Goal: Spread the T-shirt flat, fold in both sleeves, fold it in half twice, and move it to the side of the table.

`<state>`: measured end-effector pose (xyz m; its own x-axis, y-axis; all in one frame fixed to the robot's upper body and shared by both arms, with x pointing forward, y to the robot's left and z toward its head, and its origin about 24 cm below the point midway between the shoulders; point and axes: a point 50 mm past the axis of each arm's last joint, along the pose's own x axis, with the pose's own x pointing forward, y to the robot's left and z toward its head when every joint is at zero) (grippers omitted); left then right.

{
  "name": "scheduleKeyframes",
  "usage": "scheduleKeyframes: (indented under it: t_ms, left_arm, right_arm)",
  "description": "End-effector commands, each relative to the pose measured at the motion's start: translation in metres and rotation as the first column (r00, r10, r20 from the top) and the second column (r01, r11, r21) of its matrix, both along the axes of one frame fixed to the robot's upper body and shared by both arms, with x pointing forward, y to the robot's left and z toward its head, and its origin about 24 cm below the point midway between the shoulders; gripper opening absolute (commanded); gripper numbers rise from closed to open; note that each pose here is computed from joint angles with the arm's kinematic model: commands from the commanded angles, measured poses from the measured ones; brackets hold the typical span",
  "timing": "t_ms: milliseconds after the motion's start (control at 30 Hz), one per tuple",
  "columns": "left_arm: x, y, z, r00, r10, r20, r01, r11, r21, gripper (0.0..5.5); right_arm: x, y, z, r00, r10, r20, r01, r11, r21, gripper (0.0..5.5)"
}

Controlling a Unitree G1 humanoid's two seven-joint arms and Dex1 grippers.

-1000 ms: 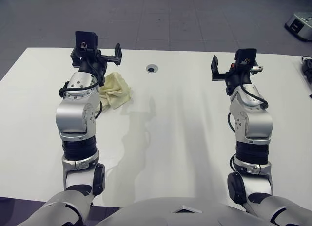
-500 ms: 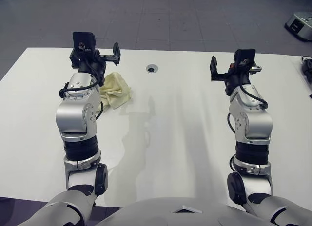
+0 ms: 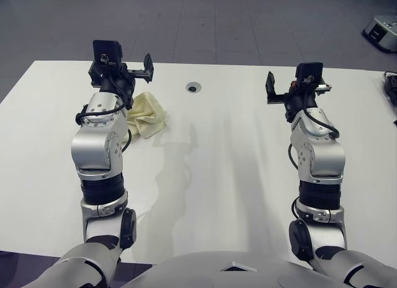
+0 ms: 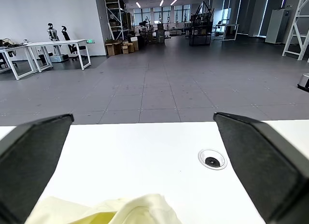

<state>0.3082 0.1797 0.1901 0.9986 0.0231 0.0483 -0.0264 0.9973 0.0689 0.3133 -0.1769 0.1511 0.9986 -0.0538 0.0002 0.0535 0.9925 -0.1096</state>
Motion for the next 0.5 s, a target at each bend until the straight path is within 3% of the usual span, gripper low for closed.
scheduleKeyframes:
  t_ms: [33,133,333,500]
  left_arm:
    - [0.000,0.003,-0.002,1.000,0.011,-0.007,-0.011,1.000,0.016,5.39]
    - [0.005,0.013,-0.005,0.999,0.035,-0.014,-0.034,0.998,0.059,5.39]
    - [0.042,0.084,-0.057,0.965,0.194,-0.178,-0.091,0.880,0.467,5.39]
    - [0.041,0.100,-0.107,0.912,0.181,-0.367,0.109,0.758,0.643,5.39]
  right_arm:
    - [0.001,0.001,-0.001,1.000,0.008,-0.008,-0.008,1.000,-0.011,5.40]
    - [0.001,0.002,-0.001,1.000,0.009,-0.009,-0.009,1.000,-0.013,5.40]
    - [0.002,0.002,-0.001,1.000,0.008,-0.006,-0.008,1.000,-0.019,5.40]
    - [0.004,0.003,0.001,1.000,0.023,-0.002,-0.023,1.000,-0.021,5.40]
